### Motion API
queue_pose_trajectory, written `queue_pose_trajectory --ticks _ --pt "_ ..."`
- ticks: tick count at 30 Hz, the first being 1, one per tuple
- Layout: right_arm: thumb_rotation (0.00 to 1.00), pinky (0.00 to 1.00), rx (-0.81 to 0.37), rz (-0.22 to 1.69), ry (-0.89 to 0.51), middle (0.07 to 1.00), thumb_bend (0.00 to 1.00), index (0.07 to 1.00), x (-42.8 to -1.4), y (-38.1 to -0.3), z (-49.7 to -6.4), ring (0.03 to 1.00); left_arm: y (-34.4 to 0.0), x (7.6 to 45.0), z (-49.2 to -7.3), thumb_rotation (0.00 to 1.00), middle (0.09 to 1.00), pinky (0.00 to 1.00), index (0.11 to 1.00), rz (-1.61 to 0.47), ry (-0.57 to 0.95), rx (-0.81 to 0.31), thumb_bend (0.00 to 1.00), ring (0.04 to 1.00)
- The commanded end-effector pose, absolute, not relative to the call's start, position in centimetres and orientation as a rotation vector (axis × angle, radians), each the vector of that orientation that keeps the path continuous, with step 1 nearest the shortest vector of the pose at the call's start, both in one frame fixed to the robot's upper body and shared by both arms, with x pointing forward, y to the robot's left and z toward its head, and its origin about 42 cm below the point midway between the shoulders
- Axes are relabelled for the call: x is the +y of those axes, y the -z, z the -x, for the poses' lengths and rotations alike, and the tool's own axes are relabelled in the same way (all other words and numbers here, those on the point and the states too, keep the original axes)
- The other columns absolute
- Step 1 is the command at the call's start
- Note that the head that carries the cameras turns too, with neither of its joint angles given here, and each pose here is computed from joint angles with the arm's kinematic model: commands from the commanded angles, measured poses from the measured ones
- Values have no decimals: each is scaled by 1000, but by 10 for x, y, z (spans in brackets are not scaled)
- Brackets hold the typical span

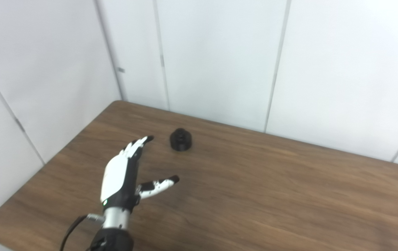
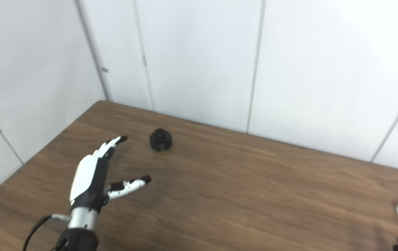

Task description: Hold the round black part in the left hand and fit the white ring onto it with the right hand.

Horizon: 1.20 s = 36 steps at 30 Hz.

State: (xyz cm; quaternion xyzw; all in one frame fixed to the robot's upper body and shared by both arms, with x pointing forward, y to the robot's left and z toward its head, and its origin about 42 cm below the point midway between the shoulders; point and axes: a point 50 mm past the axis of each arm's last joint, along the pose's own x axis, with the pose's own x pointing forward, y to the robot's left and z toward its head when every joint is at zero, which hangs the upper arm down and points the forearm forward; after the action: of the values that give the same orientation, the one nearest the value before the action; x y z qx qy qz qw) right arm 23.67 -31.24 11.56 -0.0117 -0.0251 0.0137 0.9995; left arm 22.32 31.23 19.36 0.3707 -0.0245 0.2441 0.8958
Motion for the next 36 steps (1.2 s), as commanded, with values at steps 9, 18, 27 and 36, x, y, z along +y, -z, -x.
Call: queue_pose_trajectory --ticks 9,18,27,36 --pt "1000 1000 -39 24 -29 1000 533 1000 -311 -115 -234 1000 -203 339 -268 330 904 1000 857 -873 -558 -47 891 948" --pt "1000 1000 -40 30 -32 1000 538 1000 -310 -115 -231 1000 -198 348 -308 341 901 1000 842 -893 -533 -8 916 948" --pt "1000 1000 -37 50 -30 1000 527 1000 -308 -116 -228 1000 -197 358 -346 343 896 1000 833 -921 -514 21 923 942" --pt "1000 1000 -31 50 -21 1000 501 1000 -306 -117 -225 1000 -195 363 -376 347 903 1000 835 -958 -499 85 936 946"
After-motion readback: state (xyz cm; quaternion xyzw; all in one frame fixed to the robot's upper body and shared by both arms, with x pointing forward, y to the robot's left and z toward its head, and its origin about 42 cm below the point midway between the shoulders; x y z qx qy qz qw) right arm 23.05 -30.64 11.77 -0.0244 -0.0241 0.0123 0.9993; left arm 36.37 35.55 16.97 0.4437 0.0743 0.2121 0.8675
